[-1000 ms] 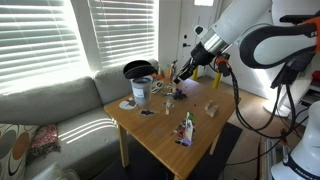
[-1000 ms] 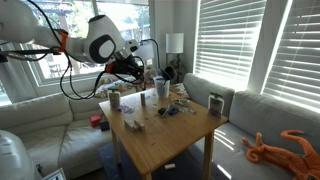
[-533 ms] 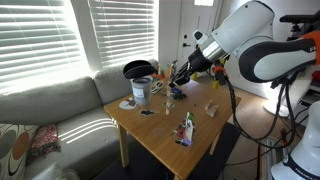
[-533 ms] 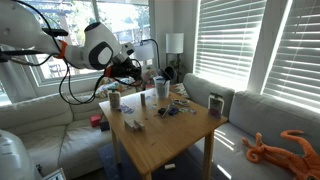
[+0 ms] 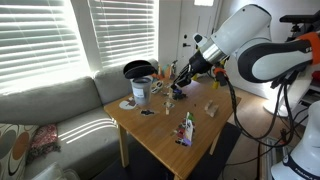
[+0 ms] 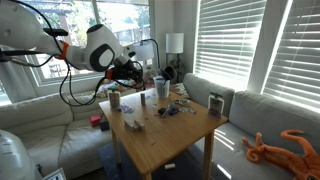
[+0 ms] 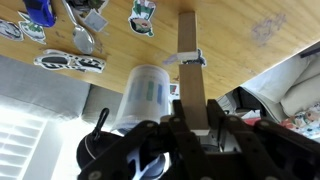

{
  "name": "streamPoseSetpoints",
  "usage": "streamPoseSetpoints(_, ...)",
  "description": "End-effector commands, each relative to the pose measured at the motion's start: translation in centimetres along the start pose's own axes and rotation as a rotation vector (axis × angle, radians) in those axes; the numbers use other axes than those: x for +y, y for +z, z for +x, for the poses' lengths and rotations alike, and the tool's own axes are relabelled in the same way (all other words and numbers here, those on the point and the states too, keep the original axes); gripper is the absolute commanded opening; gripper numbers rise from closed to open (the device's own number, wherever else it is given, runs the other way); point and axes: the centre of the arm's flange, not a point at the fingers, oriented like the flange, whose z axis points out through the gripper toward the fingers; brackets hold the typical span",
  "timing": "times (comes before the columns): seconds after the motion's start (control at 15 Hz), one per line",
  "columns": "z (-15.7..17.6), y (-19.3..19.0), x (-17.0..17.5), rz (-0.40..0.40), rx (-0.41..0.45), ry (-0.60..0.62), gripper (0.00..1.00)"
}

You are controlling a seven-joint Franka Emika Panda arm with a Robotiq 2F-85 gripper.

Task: Pick up the top most laying wooden block and stack it vertically on the vertical wooden block on the table

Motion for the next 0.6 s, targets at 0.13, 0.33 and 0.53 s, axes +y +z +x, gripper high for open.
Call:
streamPoseSetpoints(0.13, -0.2, 0.1, 0.5, 0.009, -0.008, 0.007, 0.07)
streamPoseSetpoints(0.33, -0.3, 0.9, 0.3, 0.006, -0.006, -0.004, 0.07)
streamPoseSetpoints(0.53, -0.4, 1.6, 0.0, 0.007, -0.012, 0.001, 0.07)
